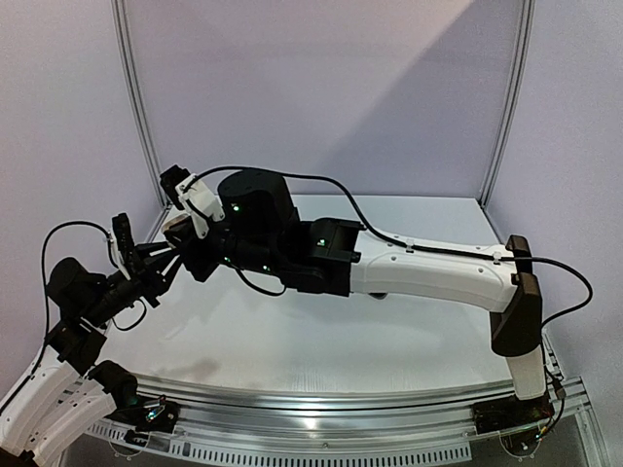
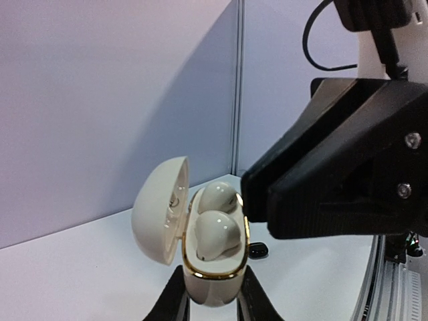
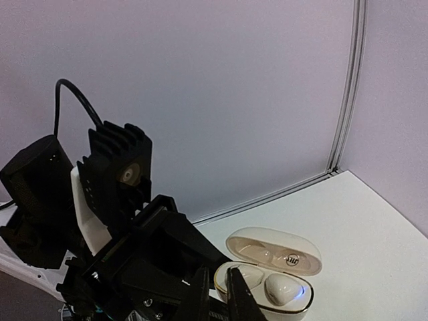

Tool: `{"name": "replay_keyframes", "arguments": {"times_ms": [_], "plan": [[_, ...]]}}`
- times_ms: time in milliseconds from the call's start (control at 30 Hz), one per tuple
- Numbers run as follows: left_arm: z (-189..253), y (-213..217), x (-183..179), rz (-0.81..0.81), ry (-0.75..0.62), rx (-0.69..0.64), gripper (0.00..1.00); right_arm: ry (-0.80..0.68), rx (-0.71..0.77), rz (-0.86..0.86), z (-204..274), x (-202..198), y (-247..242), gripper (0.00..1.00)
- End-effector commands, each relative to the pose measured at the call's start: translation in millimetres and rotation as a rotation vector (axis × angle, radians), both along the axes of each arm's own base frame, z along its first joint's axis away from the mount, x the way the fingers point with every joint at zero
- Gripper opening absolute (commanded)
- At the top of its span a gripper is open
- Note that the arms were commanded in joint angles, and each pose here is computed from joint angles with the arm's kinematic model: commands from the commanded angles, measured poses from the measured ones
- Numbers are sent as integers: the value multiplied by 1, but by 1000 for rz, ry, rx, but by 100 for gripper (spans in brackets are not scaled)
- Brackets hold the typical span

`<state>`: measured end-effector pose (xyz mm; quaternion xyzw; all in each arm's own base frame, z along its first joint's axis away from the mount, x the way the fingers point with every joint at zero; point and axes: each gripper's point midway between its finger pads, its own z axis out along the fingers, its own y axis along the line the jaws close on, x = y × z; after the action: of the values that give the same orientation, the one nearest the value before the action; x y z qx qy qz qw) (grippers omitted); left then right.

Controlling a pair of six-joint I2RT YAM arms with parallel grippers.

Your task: Insert the wireless bluetooth earbuds into the charging case

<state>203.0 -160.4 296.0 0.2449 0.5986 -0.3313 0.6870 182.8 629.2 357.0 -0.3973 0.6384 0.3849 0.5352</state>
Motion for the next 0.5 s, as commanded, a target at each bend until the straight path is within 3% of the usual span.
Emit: {"name": "replay_keyframes", "arguments": {"times_ms": [0, 267, 467], "plan": [[-2, -2, -2, -16, -19, 11, 0, 3, 37, -47, 24, 8, -15, 9], [-3, -3, -3, -21, -23, 15, 0, 17, 66, -37, 29, 8, -18, 9], [-7, -16, -16, -117, -100, 90, 0, -25, 153, 3, 75, -3, -35, 13]]}}
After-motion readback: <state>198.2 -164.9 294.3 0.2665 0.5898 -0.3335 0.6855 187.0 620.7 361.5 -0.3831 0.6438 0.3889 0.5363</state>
